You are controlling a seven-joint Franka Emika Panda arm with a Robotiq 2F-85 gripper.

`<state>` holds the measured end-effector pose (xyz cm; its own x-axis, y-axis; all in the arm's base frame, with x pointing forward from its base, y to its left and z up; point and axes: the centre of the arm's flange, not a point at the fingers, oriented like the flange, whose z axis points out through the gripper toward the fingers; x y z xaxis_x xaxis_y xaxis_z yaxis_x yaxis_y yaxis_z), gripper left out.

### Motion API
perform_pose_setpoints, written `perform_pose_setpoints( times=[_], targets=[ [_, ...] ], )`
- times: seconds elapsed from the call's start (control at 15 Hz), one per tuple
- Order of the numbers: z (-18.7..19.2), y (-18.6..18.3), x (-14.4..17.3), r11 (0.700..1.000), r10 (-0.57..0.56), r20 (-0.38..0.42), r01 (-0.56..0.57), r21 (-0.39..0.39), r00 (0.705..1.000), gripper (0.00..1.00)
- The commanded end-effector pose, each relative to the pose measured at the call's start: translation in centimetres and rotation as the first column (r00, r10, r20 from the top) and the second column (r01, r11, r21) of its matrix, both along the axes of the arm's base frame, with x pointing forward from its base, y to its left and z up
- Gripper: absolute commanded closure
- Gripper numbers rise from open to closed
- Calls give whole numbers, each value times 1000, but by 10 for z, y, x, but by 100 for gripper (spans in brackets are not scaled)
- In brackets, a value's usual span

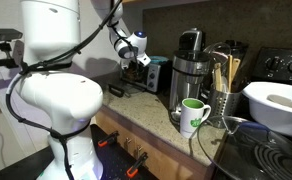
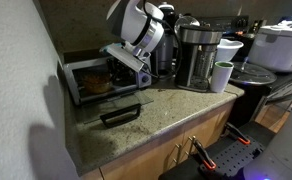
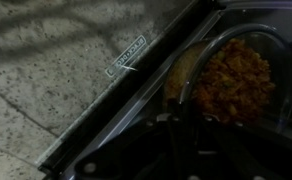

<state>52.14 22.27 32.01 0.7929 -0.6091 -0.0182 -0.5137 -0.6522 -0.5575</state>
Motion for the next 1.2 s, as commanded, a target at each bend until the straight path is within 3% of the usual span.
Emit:
perform_pose_setpoints(
  times=[0.0,1.13],
  targets=[
    [-5,13,12,999,-48,-28,49,5,998,97],
    [10,6,22,993,-101,-18,99,-68,995,97]
  ],
)
